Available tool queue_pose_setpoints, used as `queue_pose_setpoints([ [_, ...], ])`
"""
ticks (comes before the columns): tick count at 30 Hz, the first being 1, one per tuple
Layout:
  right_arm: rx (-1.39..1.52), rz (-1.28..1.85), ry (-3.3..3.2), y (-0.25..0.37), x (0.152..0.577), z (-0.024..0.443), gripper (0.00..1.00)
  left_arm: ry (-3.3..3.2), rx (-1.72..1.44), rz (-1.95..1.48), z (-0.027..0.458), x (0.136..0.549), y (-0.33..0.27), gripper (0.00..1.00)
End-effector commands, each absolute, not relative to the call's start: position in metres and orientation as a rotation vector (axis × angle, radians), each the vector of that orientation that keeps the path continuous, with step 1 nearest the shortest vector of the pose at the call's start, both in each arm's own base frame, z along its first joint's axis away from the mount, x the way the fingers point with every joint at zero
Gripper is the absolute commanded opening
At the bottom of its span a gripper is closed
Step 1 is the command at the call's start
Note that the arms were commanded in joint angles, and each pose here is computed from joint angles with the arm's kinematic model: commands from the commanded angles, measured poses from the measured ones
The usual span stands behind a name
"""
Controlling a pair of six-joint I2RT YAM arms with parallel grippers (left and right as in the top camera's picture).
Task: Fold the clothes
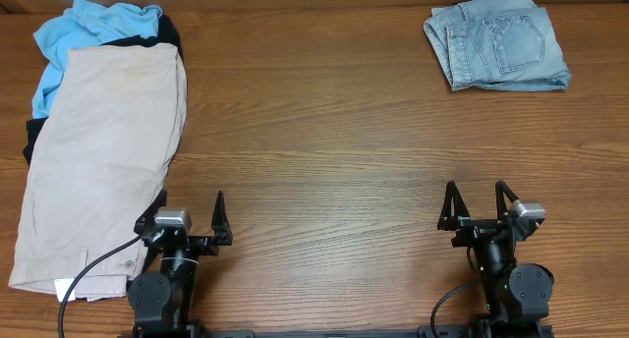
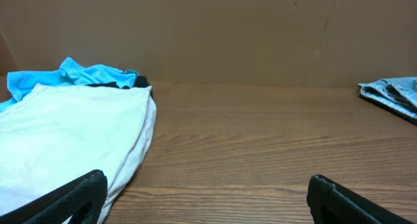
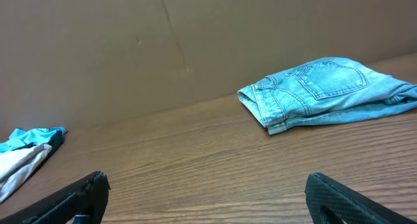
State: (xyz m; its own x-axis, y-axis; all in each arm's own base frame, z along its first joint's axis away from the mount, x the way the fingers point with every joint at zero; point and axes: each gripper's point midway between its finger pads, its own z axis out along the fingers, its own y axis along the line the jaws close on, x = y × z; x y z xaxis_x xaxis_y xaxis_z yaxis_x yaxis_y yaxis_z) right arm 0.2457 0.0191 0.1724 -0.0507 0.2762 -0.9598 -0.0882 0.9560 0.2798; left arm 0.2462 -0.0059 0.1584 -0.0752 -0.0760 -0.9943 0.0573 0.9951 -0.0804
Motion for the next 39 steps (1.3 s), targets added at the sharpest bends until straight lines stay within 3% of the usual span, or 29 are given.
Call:
queue_pose_setpoints([
  [1, 0.145, 0.295, 1.591, 0.019, 0.246, 0.171, 1.00, 1.638, -0.027, -0.101, 0.159, 0.246, -0.003, 1.00],
  [22, 0.145, 0.295, 1.590, 0.019, 0.246, 0.171, 1.00, 1.645, -0.096, -0.009, 0.156, 0.246, 0.014, 1.00],
  [27, 0.145, 0.295, 1.591, 0.019, 0.246, 0.171, 1.00, 1.637, -0.072, -0.150, 0.159, 0.246, -0.004, 1.00],
  [39, 0.152, 0.276, 1.589, 0.016, 0.246, 0.171, 1.00, 1.625, -0.090, -0.130, 0.161, 0.246, 0.000, 1.00],
])
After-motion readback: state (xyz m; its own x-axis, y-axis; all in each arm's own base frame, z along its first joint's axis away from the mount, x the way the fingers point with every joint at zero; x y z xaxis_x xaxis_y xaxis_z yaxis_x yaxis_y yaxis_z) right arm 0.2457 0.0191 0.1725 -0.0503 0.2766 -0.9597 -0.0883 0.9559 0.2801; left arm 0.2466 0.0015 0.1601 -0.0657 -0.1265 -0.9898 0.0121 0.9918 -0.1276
